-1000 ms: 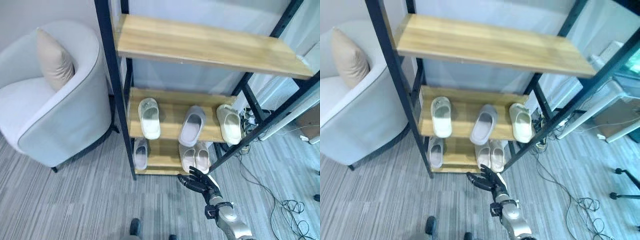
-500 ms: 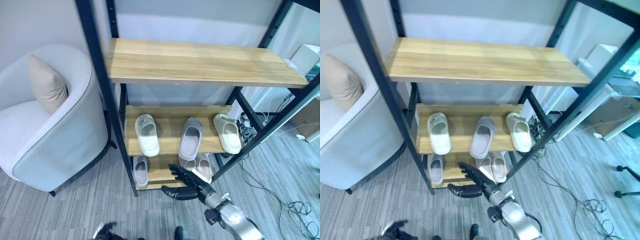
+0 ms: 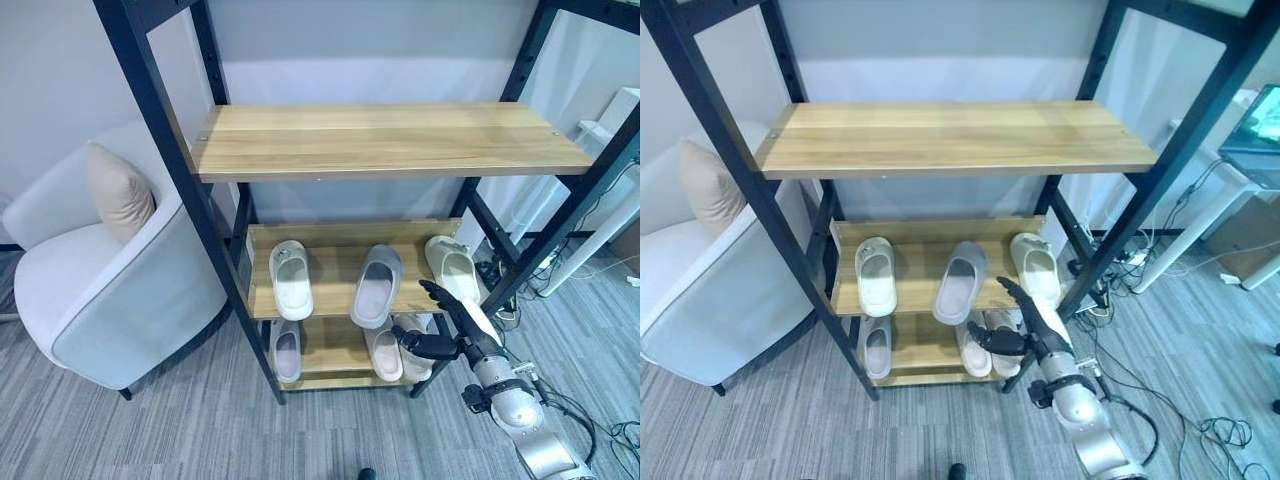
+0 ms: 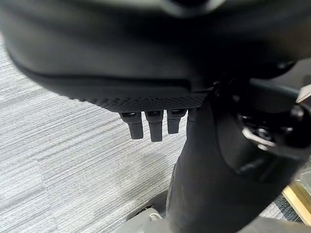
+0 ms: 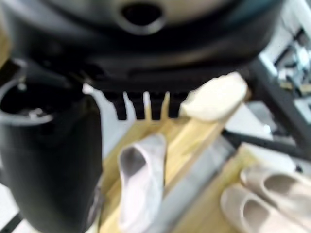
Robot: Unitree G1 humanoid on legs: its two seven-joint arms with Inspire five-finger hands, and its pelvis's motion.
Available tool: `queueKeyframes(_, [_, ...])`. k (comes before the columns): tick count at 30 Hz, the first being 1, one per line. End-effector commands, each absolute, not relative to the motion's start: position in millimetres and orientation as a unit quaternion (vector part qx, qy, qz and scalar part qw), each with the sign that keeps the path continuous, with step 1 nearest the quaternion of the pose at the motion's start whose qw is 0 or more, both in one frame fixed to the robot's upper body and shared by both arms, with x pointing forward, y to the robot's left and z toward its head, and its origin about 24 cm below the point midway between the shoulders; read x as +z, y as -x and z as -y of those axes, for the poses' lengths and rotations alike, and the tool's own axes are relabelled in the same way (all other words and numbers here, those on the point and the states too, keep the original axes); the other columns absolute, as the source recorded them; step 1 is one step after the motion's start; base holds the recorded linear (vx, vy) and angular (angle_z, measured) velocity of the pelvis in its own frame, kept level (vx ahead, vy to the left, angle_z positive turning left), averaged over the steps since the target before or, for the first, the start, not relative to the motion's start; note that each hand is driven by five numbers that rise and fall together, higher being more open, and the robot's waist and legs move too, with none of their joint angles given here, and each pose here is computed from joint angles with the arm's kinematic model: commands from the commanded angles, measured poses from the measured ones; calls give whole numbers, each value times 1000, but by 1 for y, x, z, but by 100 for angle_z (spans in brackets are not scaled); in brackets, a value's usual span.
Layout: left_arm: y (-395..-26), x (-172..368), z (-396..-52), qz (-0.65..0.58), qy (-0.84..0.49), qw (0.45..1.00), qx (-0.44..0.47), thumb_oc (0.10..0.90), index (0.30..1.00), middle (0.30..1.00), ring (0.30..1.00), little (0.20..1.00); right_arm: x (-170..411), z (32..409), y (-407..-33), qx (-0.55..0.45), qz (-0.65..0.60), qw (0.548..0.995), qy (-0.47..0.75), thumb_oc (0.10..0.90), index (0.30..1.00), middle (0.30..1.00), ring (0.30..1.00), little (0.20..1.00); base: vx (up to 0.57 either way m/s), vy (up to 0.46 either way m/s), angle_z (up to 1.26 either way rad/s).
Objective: Arrange the slippers neatly on the shoe rack.
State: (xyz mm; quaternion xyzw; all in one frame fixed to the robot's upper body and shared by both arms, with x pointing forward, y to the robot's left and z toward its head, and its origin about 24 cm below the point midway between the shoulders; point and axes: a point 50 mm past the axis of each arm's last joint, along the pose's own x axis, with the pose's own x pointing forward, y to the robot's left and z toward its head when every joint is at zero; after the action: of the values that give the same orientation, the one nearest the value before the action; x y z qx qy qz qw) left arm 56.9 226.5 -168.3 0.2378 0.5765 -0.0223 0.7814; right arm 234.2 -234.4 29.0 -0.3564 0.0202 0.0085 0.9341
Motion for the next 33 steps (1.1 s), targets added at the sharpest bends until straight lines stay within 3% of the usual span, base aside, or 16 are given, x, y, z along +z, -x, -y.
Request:
queueKeyframes(1, [-86, -167, -209, -542, -239, 805, -35, 800, 900, 900, 900, 900, 102, 248, -269, -113, 145, 902, 391, 800, 900, 900, 900, 900, 45, -13, 8])
queueKeyframes(13, [-60, -170, -220, -577, -223, 786, -12, 800, 900, 900, 900, 900, 119, 265, -300, -156, 144, 894, 396, 800, 900, 900, 900, 900, 19, -2, 4])
queueKeyframes(33, [-78, -167, -217, -553, -206, 807, 7, 800, 900, 900, 900, 900, 119, 255, -342, -98, 97, 875, 465, 800, 900, 900, 900, 900, -6, -1, 0])
